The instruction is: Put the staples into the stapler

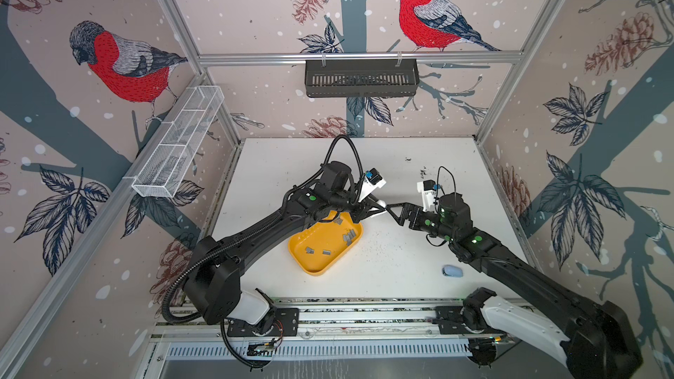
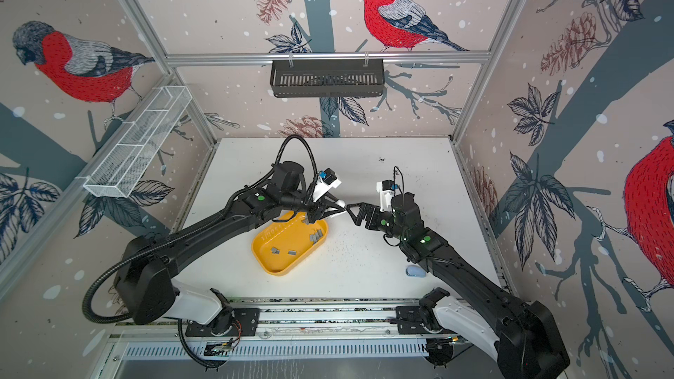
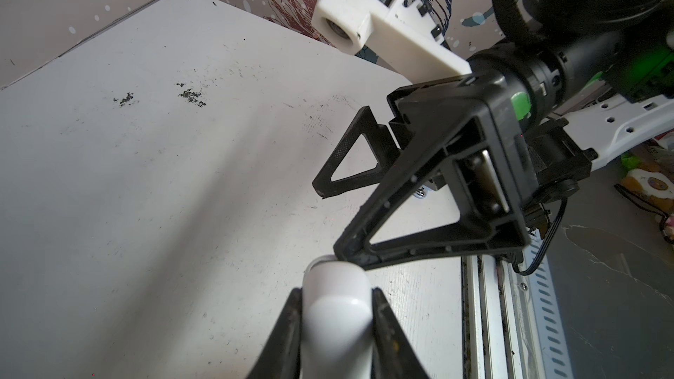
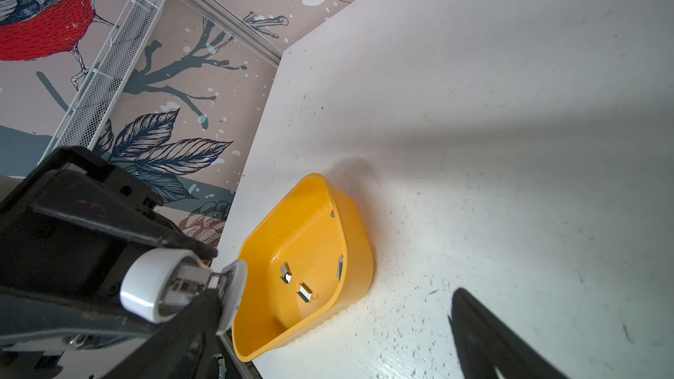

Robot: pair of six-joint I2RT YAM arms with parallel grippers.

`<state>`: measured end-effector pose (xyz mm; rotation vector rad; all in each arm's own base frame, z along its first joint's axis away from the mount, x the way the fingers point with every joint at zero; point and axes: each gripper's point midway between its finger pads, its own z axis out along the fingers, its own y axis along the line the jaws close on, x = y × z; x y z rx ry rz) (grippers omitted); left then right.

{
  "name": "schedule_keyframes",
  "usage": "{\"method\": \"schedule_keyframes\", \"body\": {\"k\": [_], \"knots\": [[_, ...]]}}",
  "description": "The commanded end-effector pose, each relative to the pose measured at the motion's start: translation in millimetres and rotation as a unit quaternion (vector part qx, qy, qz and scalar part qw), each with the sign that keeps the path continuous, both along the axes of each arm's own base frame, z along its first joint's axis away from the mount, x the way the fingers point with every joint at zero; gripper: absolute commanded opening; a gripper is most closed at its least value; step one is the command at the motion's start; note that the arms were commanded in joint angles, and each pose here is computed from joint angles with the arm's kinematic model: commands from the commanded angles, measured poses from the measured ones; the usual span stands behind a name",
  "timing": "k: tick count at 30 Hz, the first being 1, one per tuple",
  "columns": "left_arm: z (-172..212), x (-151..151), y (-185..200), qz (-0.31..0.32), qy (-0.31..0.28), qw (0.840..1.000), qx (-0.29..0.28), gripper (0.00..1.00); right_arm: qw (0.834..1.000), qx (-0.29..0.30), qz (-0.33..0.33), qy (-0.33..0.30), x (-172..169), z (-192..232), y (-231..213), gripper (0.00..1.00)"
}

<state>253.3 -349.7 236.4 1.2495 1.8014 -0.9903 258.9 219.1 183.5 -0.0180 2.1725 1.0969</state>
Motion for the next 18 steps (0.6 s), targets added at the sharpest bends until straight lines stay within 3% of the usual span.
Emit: {"method": "schedule_keyframes", "body": {"k": [1, 18], "knots": [[22, -3, -7, -0.023, -0.025, 0.999, -0.041, 0.2, 1.0, -0.022, -0.002, 0.016, -2, -13, -3, 0.97], [25, -5, -11, -0.031, -0.009, 0.998, -0.062, 0.19, 0.999, -0.041, 0.017, 0.018, -9, -25, 7, 0.98]]}}
